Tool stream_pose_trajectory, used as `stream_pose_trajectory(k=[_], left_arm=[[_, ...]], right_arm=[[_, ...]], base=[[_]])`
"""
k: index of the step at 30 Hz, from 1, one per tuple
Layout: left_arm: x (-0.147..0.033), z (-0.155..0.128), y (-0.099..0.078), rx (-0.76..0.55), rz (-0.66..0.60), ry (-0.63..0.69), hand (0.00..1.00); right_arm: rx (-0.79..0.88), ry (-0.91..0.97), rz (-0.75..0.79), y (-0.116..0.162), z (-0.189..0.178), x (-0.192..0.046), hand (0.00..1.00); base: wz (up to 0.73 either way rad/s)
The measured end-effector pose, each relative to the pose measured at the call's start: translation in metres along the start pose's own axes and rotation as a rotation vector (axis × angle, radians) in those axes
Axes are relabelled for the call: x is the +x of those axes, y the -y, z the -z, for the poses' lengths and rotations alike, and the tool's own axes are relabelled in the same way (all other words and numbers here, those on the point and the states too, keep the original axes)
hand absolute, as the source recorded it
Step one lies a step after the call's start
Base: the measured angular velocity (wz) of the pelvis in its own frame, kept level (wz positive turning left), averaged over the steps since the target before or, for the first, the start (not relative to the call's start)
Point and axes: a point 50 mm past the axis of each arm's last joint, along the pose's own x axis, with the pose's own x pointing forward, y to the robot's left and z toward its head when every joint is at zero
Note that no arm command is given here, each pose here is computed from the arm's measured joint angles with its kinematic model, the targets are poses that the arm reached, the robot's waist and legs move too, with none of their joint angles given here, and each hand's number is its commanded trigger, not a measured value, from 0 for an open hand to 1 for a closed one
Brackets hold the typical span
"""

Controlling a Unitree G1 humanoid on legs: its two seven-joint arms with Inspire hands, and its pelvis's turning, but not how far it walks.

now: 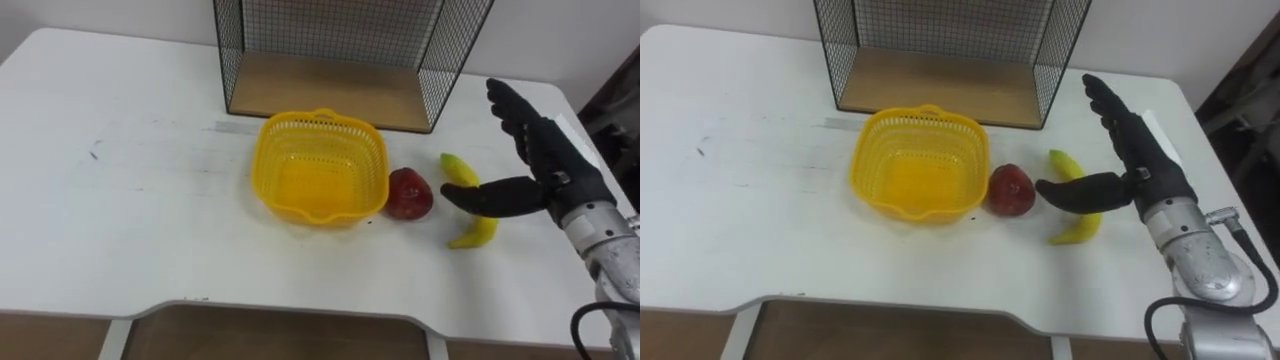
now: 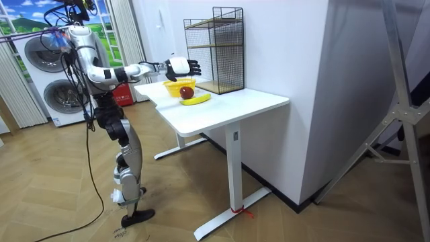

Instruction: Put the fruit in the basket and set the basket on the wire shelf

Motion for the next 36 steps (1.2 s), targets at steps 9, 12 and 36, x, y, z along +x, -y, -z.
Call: stream_pose_trajectory(k=[9, 12, 36], left_arm=[[0.000, 0.000, 0.000, 0.013, -0.001, 0.000, 0.00], [0.000, 0.001, 0.000, 0.027, -0.001, -0.001, 0.00], [0.000, -0.002, 0.002, 0.048, 0.069, 0.002, 0.00]], right_arm=[[0.030, -0.102, -0.112, -0.022, 0.024, 0.001, 0.00], [0.034, -0.118, -0.117, -0.022, 0.028, 0.000, 0.00], [0.044, -0.131, -0.174, -0.028, 0.026, 0.012, 0.00]], base=[[0.00], [0.00], [0.01]])
